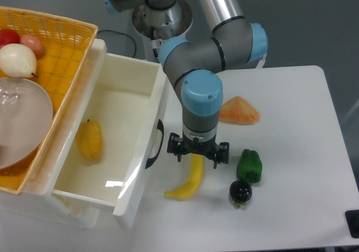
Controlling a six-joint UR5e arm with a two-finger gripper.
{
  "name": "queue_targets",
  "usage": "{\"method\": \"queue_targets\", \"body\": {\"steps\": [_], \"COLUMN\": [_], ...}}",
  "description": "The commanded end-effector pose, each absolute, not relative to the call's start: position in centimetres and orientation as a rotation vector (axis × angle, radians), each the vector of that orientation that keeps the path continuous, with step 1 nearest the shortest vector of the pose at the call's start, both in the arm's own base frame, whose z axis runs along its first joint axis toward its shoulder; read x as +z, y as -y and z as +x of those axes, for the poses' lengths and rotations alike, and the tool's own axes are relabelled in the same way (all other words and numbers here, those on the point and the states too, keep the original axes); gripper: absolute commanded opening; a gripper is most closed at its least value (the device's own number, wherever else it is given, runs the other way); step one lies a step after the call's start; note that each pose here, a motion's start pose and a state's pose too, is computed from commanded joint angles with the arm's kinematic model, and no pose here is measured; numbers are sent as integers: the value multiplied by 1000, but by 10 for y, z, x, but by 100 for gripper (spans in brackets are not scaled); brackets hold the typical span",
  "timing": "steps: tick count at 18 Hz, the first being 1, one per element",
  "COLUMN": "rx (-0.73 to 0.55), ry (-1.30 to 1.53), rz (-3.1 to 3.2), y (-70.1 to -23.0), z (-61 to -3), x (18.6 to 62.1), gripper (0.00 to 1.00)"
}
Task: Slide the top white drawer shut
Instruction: 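Push the drawer front with the gripper into the cabinet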
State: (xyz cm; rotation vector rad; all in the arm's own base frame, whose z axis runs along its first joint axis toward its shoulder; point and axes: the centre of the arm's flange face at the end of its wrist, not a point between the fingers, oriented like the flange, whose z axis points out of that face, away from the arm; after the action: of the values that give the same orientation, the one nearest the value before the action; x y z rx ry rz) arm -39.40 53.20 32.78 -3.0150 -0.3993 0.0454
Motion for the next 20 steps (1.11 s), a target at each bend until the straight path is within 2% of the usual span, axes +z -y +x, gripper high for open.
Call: {"method": "queue_targets", "body": {"steps": [20], "rx": [-3], "ry": [318], "rz": [-3003], "y": [-554], "z": [-357], "x": [329], "gripper": [100]}}
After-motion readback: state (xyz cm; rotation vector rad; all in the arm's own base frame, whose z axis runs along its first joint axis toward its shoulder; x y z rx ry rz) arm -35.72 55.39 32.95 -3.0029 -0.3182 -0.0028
